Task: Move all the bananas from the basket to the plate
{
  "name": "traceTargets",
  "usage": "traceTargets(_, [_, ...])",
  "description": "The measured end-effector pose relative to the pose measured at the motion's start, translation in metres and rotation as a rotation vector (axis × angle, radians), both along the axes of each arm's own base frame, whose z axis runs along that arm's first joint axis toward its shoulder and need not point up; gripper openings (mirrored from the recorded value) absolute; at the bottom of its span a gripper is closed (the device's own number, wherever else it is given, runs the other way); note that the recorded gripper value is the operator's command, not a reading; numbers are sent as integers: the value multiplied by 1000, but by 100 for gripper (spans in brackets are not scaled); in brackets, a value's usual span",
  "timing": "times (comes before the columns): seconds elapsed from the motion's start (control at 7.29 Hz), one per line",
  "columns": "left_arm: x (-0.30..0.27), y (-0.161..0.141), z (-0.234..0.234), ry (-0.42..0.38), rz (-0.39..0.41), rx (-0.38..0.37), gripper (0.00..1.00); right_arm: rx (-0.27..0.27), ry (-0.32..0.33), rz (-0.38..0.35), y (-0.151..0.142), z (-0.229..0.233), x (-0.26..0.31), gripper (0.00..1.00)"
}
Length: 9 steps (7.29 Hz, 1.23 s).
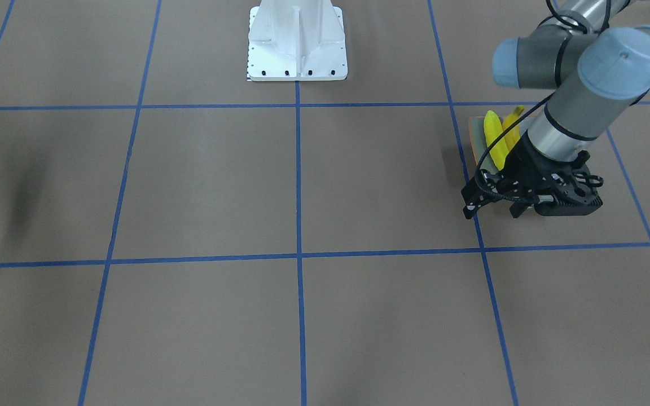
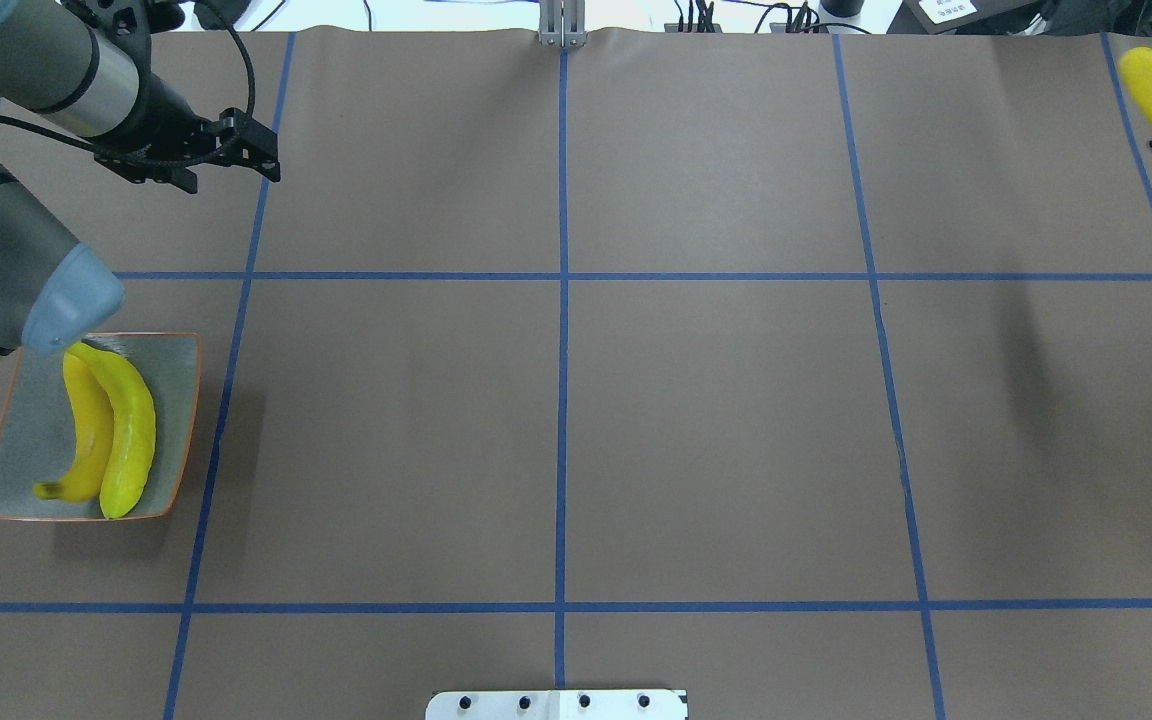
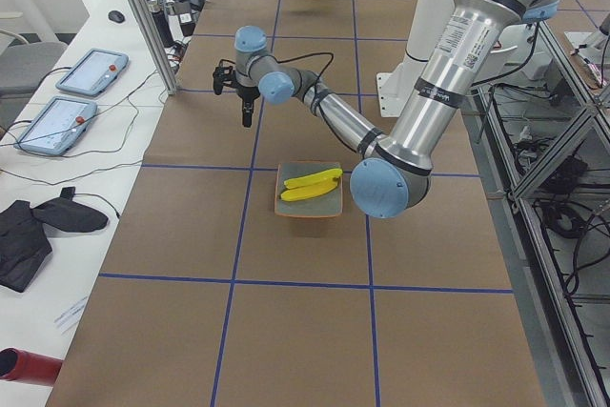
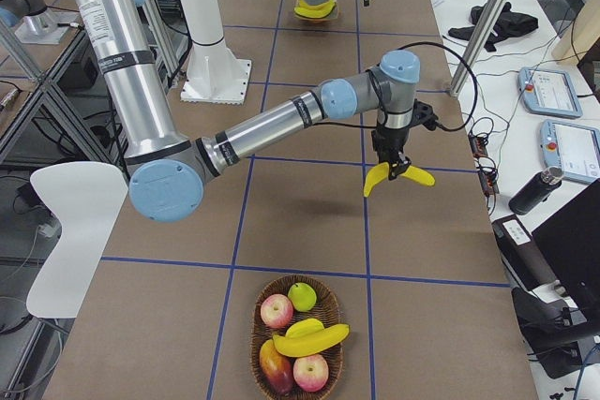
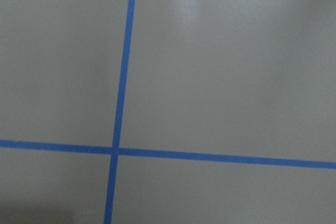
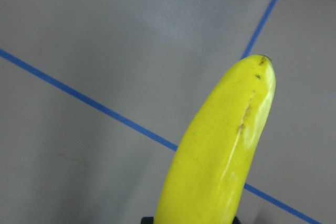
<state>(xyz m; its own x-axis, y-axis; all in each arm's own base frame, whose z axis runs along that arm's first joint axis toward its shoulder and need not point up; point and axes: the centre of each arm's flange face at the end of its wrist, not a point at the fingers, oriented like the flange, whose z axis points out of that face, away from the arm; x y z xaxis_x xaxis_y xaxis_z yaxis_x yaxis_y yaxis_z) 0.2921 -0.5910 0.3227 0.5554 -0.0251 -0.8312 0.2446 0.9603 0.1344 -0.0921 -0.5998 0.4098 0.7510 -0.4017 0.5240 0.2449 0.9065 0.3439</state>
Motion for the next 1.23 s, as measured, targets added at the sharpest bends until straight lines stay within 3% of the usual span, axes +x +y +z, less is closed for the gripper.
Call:
traceTargets(0.27, [4, -26, 29, 14, -118, 92, 100, -17, -95, 89, 1, -71, -90, 0])
traceTargets(0.55, [2, -35, 26, 61, -228, 103, 100, -14, -251, 199, 25, -113, -164, 0])
traceTargets(0.69, [1, -36, 16, 119, -278, 85, 100, -20, -328, 227, 40, -130, -192, 0])
traceTargets(0.96, [22, -27, -21, 297, -354, -19, 100, -30, -437, 207, 78, -179, -236, 0])
traceTargets(1.23, [58, -6, -68, 449, -349, -116, 100, -36, -478, 172, 116, -224, -267, 0])
